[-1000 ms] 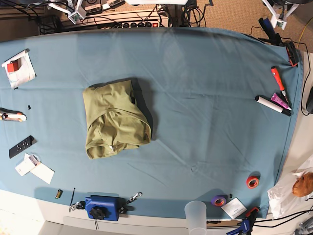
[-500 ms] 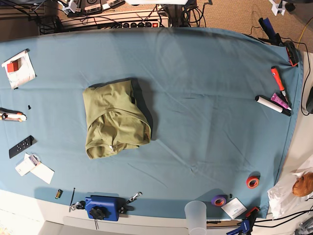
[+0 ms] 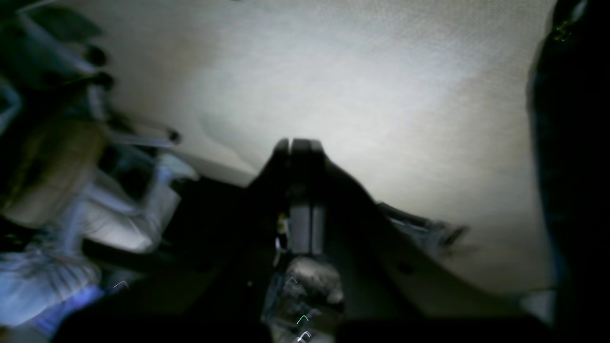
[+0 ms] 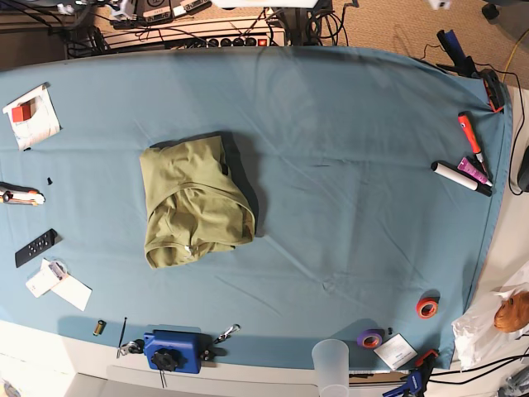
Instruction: Layout the t-shirt on the table in an organized manner, then fold the t-shirt properly
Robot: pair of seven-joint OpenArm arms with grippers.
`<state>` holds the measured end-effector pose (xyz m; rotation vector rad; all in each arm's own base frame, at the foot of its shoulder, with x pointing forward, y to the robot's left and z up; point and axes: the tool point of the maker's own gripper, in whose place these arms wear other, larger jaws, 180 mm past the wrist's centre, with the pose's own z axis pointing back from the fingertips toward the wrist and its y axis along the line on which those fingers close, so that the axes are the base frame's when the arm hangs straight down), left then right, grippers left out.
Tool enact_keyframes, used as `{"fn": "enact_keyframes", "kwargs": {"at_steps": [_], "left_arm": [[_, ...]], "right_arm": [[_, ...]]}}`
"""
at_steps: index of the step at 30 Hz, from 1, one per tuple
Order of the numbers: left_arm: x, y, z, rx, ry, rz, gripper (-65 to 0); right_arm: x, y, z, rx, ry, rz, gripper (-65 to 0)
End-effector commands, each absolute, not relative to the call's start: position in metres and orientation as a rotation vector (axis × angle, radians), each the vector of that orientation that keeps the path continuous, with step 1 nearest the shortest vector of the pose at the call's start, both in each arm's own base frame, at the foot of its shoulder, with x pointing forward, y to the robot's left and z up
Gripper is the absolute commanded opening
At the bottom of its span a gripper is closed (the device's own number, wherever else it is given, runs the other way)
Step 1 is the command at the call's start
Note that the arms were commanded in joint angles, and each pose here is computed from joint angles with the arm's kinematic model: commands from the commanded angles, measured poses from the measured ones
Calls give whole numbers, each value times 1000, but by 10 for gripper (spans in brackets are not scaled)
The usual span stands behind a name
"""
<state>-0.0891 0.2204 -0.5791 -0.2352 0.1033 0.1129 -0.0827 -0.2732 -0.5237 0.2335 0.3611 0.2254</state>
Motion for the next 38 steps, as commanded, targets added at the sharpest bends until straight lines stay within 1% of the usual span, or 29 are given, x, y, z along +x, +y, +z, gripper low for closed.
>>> {"fn": "enact_keyframes", "kwargs": {"at_steps": [1, 3, 6, 9, 12, 17, 24, 26, 31, 38], "left_arm": [[-95, 224, -581, -218, 113, 68, -650], [-94, 223, -593, -157, 96, 3, -650], [-88, 227, -608, -24, 26, -36, -650], [-89, 216, -620, 18, 15, -28, -650], [-92, 194, -630, -12, 32, 3, -650], [-90, 168, -638, -58, 36, 30, -650], [-80, 158, -640, -72, 19, 36, -650], [-80, 158, -640, -72, 19, 36, -650], [-80, 158, -640, -72, 20, 36, -650], [-79, 145, -640, -90, 17, 45, -650]], "right_arm": [[-84, -277, -525, 218, 371, 261, -650], [-82, -269, -535, 224, 360, 320, -650], [-79, -262, -550, 224, 335, 395, -650], [-79, -258, -564, 231, 327, 441, -650], [-81, -248, -576, 267, 318, 437, -650], [-86, -237, -590, 303, 350, 467, -650], [-55, -253, -614, 125, 227, 454, -650], [-46, -255, -616, 95, 201, 453, -650], [-24, -252, -618, 95, 137, 453, -650], [-18, -251, -618, 94, 129, 454, -650]]}}
